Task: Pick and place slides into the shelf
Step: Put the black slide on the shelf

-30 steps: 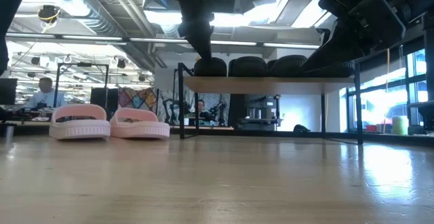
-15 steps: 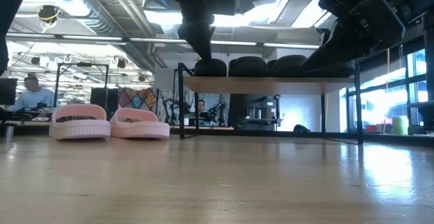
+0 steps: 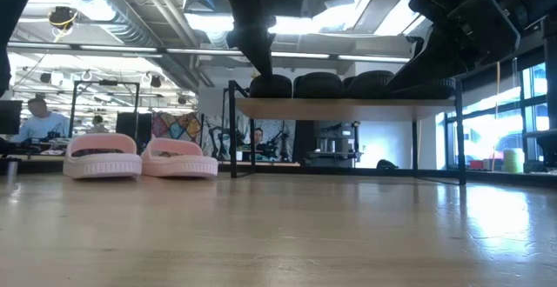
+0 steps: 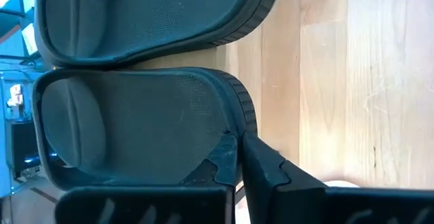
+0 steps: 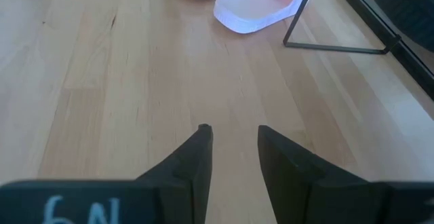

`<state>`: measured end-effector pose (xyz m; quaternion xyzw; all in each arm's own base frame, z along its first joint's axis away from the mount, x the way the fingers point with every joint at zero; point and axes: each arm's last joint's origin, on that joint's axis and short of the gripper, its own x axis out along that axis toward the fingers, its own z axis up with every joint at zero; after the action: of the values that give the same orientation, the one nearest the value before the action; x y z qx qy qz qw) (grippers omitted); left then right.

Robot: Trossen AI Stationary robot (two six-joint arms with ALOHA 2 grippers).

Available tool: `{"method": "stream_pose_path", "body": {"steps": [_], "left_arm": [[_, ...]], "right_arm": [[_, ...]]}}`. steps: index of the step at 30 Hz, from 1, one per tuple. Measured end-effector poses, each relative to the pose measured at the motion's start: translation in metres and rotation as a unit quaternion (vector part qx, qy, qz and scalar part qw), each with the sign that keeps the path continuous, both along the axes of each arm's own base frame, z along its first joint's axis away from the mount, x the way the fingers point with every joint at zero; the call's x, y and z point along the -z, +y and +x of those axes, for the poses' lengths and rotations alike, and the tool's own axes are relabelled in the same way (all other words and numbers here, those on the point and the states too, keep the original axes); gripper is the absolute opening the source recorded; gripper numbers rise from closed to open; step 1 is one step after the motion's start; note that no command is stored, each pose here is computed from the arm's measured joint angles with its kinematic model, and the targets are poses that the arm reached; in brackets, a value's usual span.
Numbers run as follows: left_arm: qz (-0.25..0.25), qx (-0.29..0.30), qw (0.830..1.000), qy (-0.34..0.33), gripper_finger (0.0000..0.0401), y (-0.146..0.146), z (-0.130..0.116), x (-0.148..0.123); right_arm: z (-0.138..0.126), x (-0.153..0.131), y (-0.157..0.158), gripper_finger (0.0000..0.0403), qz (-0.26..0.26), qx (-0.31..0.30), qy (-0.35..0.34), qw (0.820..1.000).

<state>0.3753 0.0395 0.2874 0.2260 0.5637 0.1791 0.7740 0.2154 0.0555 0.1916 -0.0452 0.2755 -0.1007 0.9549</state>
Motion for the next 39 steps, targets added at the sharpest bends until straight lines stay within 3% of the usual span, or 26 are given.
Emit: {"method": "stream_pose_path", "body": {"steps": [15,29,39], "left_arm": [[0.012,0.003,1.000,0.006,0.0005,-0.0076,-0.0006,0.0002],[0.013,0.005,1.000,0.007,0.0048,-0.0080,-0.0007,0.0001],[0.009,-0.005,1.000,0.001,0.0150,-0.0082,-0.0008,0.0000]], "right_arm": [[0.0000,0.0000,0.0000,0.0120,0.000,0.000,0.000,1.000],[0.0000,0.0000,0.0000,0.0120,0.000,0.000,0.000,1.000],[0.0000,0.0000,0.0000,0.0120,0.000,0.000,0.000,1.000]]}}
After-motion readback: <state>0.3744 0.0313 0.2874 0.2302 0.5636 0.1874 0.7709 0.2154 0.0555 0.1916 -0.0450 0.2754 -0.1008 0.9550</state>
